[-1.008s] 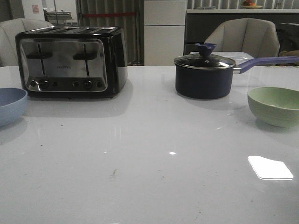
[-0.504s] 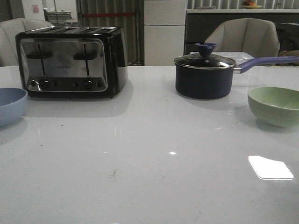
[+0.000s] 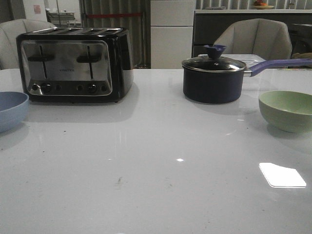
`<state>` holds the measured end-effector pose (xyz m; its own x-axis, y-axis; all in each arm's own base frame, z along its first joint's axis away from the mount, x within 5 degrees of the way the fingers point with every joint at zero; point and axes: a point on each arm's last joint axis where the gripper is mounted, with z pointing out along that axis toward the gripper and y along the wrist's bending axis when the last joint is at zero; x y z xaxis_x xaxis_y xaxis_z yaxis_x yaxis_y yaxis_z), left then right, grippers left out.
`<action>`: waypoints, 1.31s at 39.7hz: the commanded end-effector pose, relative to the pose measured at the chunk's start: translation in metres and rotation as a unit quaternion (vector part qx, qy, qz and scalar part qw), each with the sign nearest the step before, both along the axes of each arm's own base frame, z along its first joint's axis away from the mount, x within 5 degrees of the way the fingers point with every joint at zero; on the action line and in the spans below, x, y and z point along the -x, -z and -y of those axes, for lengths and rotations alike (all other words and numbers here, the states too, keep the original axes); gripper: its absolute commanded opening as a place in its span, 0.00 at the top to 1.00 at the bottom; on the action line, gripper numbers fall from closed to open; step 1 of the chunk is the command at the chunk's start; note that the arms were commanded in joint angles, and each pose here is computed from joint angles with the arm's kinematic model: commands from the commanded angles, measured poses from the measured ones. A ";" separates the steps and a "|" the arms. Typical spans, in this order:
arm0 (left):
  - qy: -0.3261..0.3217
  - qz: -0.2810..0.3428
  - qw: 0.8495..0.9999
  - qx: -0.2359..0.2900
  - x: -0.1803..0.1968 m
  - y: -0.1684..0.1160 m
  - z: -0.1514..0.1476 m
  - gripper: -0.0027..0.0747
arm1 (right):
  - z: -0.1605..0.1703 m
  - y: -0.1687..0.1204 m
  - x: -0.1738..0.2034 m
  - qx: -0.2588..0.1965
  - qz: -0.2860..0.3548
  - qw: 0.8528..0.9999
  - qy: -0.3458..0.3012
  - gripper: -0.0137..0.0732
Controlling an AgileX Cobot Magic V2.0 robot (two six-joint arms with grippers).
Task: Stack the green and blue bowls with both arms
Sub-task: 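Move the right gripper down to the rim of the pale green bowl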
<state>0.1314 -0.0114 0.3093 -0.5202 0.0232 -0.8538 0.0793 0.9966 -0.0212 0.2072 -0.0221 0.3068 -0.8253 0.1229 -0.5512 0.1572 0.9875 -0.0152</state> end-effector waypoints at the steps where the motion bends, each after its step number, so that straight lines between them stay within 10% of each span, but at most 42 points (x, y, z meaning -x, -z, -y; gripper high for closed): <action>1: -0.002 0.056 0.998 0.010 -0.004 -0.018 0.001 0.28 | 0.016 -0.017 -0.018 -0.004 0.033 0.999 0.033 0.28; 21: -0.002 0.057 0.998 0.010 -0.004 -0.018 0.001 0.28 | 0.042 -0.009 -0.113 -0.052 0.005 0.998 0.022 0.28; 46: -0.002 0.057 0.998 0.010 -0.004 -0.018 0.001 0.28 | 0.062 0.068 -0.217 -0.071 -0.089 0.993 0.017 0.28; 52: -0.002 0.057 0.998 0.010 -0.004 -0.018 0.001 0.28 | 0.061 0.080 -0.224 -0.082 -0.101 0.992 0.000 0.40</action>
